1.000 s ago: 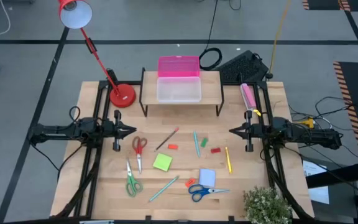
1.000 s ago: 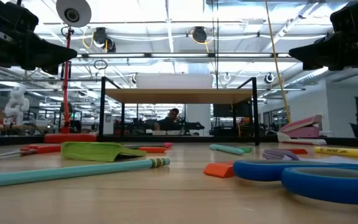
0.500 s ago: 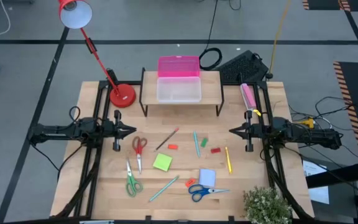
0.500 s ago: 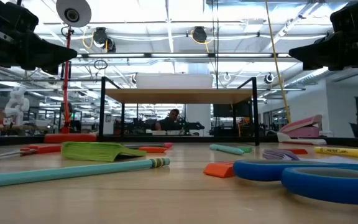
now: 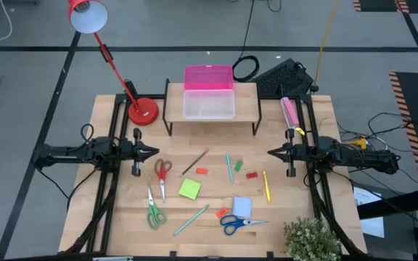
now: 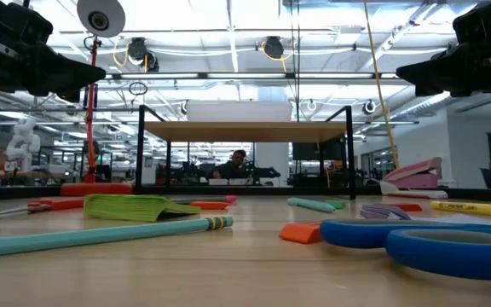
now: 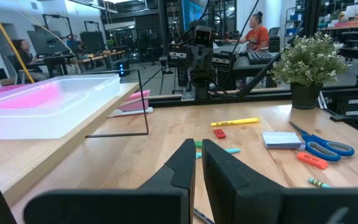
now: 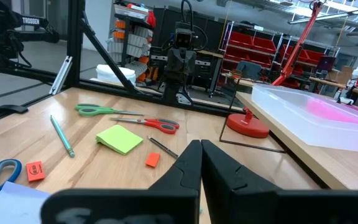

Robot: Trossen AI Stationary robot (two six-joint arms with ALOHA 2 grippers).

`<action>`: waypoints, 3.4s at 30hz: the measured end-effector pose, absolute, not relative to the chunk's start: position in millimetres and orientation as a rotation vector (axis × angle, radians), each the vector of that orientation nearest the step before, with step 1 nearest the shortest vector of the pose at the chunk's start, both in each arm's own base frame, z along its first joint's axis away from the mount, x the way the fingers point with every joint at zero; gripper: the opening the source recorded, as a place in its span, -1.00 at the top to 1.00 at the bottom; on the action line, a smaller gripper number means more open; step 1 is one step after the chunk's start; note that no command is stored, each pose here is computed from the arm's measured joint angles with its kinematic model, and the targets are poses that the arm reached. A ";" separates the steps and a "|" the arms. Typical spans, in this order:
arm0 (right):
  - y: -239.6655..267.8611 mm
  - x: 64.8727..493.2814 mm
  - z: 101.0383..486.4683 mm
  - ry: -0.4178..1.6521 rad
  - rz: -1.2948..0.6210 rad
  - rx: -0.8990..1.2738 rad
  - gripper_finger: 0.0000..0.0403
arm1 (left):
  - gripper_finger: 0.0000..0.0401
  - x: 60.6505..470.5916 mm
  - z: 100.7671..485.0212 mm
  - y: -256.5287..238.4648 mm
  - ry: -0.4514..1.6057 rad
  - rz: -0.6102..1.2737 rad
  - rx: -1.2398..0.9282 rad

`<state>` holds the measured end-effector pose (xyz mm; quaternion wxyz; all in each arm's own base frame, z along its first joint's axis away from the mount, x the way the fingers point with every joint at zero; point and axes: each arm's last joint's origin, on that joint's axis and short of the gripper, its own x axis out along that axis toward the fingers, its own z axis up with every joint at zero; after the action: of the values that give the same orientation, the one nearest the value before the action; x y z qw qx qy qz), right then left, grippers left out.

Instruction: Pack school essentials

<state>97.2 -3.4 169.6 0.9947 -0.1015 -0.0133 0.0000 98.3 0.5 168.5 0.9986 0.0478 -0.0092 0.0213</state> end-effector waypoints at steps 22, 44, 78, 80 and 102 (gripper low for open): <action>-3.4 97.1 170.0 -0.028 -0.001 -0.204 1.00 | 0.84 98.3 168.5 0.5 -0.018 0.043 0.096; -3.6 99.1 174.5 0.013 0.000 -0.165 1.00 | 0.84 98.3 168.5 0.5 -0.018 0.043 0.096; -6.7 159.6 405.3 0.457 -0.001 0.020 1.00 | 0.84 98.2 168.6 0.5 -0.019 0.043 0.096; -6.9 163.9 409.0 0.462 -0.001 0.020 1.00 | 0.84 98.2 168.6 0.5 -0.019 0.043 0.096; -7.2 170.7 404.5 0.514 -0.001 0.025 1.00 | 0.84 85.0 252.5 -0.9 -0.051 0.015 -0.115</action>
<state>170.7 -7.2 404.5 0.9671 0.0122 0.2542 -0.0005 85.0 -0.9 252.5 0.9980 -0.0575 -0.0254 0.0076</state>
